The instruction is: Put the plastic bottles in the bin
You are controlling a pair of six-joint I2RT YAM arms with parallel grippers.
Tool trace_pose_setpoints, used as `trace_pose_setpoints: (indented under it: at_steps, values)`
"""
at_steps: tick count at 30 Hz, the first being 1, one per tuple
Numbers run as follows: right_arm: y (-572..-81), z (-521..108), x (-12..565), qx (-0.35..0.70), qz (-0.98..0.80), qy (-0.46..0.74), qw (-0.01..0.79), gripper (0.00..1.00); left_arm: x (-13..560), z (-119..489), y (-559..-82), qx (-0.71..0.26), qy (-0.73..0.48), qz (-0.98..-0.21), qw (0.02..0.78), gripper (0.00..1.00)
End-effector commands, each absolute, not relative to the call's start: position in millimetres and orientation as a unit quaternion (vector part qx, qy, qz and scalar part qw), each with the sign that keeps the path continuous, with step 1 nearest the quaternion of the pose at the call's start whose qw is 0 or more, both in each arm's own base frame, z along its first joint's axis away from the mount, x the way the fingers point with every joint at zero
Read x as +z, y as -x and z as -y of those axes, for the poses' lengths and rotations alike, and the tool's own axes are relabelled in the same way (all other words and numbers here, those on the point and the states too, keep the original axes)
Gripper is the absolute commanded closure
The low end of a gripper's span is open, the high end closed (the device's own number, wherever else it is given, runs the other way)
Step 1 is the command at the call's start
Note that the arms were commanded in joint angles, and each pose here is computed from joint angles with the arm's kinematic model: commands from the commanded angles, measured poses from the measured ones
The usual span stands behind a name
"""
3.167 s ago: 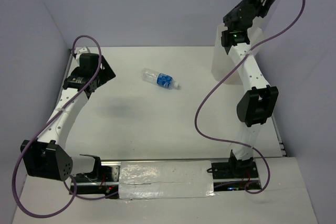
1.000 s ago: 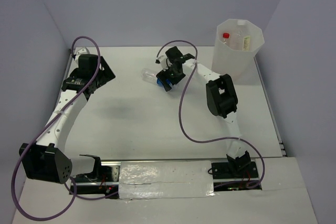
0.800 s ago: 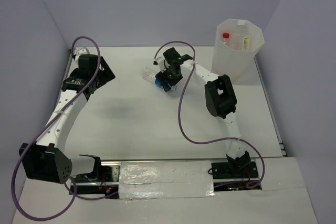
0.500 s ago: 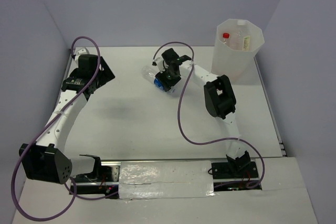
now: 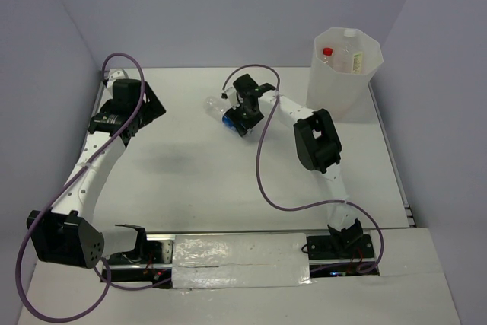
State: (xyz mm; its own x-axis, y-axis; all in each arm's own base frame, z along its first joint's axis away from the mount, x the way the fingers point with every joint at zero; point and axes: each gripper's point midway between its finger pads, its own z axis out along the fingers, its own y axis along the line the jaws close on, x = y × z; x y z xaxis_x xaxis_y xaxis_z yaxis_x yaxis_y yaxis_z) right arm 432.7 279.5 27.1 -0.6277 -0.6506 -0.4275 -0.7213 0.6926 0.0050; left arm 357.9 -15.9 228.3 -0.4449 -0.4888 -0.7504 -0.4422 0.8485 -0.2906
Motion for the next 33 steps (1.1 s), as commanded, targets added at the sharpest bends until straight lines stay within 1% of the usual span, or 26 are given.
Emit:
trace_pose_setpoints:
  at_steps: [1, 4, 5, 6, 8, 9, 10, 11, 12, 15, 16, 19, 20, 22, 23, 26, 27, 28, 31, 33]
  values:
    - [-437, -287, 33, 0.087, -0.895, 0.379, 0.218, 0.37, 242, 10, -357, -0.021, 0.269, -0.841, 0.469, 0.01]
    - [-436, -287, 37, 0.089, -0.895, 0.376, 0.222, 0.54, 241, 11, -357, -0.022, 0.269, -0.841, 0.469, 0.01]
    - [-436, -288, 41, 0.091, -0.896, 0.371, 0.225, 0.76, 242, 11, -357, -0.022, 0.269, -0.841, 0.469, 0.0]
    - [-436, -290, 52, 0.095, -0.894, 0.369, 0.235, 0.84, 241, 11, -358, -0.022, 0.269, -0.841, 0.469, 0.0]
    - [-434, -293, 70, 0.101, -0.892, 0.365, 0.248, 0.93, 240, 11, -357, -0.021, 0.269, -0.841, 0.468, 0.0]
    - [-435, -292, 81, 0.102, -0.891, 0.36, 0.258, 0.94, 240, 11, -357, -0.021, 0.269, -0.841, 0.468, 0.01]
    - [-437, -293, 108, 0.106, -0.885, 0.355, 0.284, 0.94, 240, 11, -357, -0.021, 0.27, -0.841, 0.468, 0.01]
    - [-438, -290, 122, 0.101, -0.885, 0.345, 0.296, 0.94, 241, 11, -358, -0.022, 0.27, -0.84, 0.469, 0.01]
    - [-439, -288, 153, 0.1, -0.879, 0.335, 0.325, 0.94, 240, 10, -358, -0.021, 0.271, -0.841, 0.469, 0.0]
    - [-443, -273, 201, 0.085, -0.874, 0.301, 0.372, 0.95, 242, 11, -359, -0.025, 0.27, -0.839, 0.471, 0.0]
    - [-443, -264, 232, 0.076, -0.866, 0.279, 0.407, 0.95, 242, 12, -359, -0.025, 0.27, -0.839, 0.471, 0.01]
    - [-441, -242, 274, 0.074, -0.855, 0.24, 0.453, 0.95, 243, 13, -360, -0.029, 0.269, -0.839, 0.472, 0.01]
    - [-434, -233, 304, 0.083, -0.843, 0.219, 0.484, 0.95, 243, 13, -360, -0.031, 0.27, -0.838, 0.473, 0.0]
    - [-433, -208, 319, 0.07, -0.838, 0.183, 0.51, 0.95, 244, 14, -361, -0.033, 0.269, -0.838, 0.474, 0.0]
    - [-428, -195, 351, 0.073, -0.817, 0.153, 0.551, 0.95, 243, 14, -361, -0.033, 0.269, -0.838, 0.473, 0.01]
    - [-434, -144, 378, 0.03, -0.794, 0.074, 0.603, 0.95, 243, 16, -362, -0.036, 0.267, -0.839, 0.472, 0.01]
    - [-428, -128, 388, 0.026, -0.784, 0.041, 0.618, 0.95, 243, 16, -362, -0.037, 0.267, -0.839, 0.473, 0.0]
    - [-435, -98, 401, 0.001, -0.768, -0.009, 0.64, 0.95, 243, 17, -363, -0.04, 0.267, -0.839, 0.473, 0.0]
    - [-439, -38, 413, -0.051, -0.74, -0.091, 0.664, 0.95, 243, 18, -364, -0.042, 0.266, -0.839, 0.473, 0.01]
    - [-446, -17, 412, -0.068, -0.735, -0.117, 0.664, 0.95, 243, 19, -365, -0.046, 0.265, -0.839, 0.473, 0.01]
